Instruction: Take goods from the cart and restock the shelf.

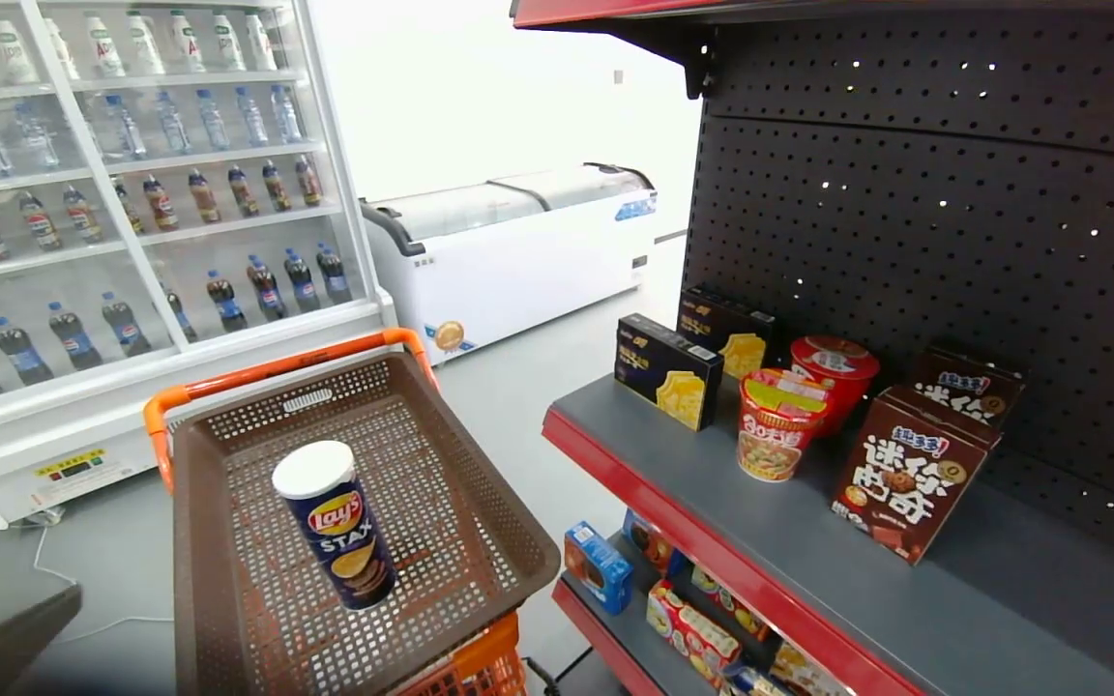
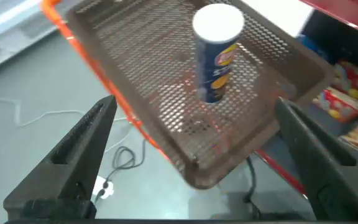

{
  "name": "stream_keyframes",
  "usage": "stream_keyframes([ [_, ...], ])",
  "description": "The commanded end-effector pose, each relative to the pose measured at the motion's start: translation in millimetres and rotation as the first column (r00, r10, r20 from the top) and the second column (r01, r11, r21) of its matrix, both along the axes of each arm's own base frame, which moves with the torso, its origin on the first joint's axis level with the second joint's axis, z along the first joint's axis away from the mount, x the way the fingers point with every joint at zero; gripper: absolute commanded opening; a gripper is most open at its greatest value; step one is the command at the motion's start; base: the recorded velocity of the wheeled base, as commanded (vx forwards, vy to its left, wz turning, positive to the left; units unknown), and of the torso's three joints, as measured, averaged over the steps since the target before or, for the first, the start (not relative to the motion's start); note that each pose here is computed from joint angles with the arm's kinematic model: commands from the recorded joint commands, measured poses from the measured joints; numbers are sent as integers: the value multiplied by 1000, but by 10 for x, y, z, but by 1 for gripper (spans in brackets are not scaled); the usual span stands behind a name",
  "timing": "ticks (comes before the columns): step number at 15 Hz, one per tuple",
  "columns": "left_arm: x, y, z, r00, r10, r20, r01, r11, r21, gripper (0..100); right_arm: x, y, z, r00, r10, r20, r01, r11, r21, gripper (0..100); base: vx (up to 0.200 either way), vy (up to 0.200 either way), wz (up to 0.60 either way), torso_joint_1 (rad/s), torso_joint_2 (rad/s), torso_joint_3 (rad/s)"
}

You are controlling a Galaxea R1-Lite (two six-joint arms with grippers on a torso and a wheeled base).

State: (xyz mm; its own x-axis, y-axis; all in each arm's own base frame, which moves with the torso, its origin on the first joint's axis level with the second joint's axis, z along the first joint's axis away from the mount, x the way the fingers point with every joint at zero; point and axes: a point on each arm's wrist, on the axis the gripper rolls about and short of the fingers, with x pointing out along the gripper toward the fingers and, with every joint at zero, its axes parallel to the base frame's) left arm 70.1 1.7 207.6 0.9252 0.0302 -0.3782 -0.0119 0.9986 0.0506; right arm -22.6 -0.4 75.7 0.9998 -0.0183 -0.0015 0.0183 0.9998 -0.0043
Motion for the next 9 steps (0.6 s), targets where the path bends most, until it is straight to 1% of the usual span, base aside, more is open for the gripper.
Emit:
stream_keyframes([
  [1,799,150,-137,980,-119,-158,111,992,-61,100,0,0,0,1000,0,0,0,1000,0,100,0,0,0,0,0,0],
  [2,947,228,-195,976,-176,-131,170,984,-60,100,0,0,0,1000,0,0,0,1000,0,100,0,0,0,0,0,0],
  [3,1146,291,-326,961,-248,-118,242,968,-66,100,0,0,0,1000,0,0,0,1000,0,100,0,0,0,0,0,0],
  [4,1235,315,-383,957,-269,-109,264,963,-59,100,0,0,-1,1000,0,-2,0,1000,0,100,0,0,0,0,0,0],
  [6,1419,320,-579,952,-290,-102,285,957,-56,100,0,0,0,1000,1,0,-1,1000,0,100,0,0,0,0,0,0],
  [7,1447,309,-669,949,-297,-109,291,955,-61,100,0,0,0,1000,0,0,0,1000,0,100,0,0,0,0,0,0],
  [8,1450,310,-714,948,-297,-112,292,954,-61,100,0,0,0,1000,0,0,0,1000,0,100,0,0,0,0,0,0],
  [9,1445,299,-879,942,-303,-145,294,952,-78,100,0,0,0,1000,0,0,0,1000,0,100,0,0,0,0,0,0],
])
